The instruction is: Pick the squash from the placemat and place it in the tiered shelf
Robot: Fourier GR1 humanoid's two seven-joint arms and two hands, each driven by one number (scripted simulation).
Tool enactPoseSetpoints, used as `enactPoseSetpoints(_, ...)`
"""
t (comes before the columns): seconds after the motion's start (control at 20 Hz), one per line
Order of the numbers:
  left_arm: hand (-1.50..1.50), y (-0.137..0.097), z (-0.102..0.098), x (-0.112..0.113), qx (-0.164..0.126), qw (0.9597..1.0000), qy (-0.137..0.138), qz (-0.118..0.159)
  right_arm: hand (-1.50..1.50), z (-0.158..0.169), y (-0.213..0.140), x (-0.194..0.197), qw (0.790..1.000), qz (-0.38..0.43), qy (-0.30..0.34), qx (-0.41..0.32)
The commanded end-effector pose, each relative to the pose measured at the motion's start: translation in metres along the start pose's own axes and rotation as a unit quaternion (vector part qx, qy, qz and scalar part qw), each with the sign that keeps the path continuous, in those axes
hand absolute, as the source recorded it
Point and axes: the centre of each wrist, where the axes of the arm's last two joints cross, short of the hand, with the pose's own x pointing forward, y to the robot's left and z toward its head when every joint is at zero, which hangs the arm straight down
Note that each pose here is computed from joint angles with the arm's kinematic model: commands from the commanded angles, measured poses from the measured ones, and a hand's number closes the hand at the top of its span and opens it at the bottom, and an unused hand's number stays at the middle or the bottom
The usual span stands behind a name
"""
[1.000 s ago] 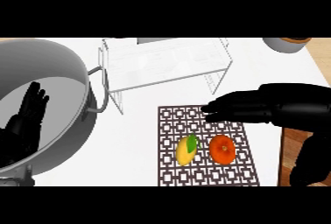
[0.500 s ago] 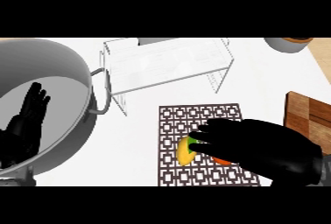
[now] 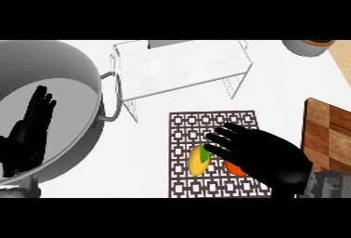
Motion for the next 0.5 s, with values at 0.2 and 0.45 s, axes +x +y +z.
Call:
enactPoseSetpoints(0.2, 0.00, -0.049, -0.005, 0.013, -0.032, 0.9990, -0.011, 0.029, -1.50, -0.027, 0.028, -0.019, 1.000, -0.010, 0.004, 0.001)
enactPoseSetpoints(0.45, 0.00, -0.031, -0.006, 0.018, -0.023, 0.9989, -0.026, 0.030, -1.50, -0.031, 0.044, -0.045, 1.000, -0.002, 0.007, 0.013)
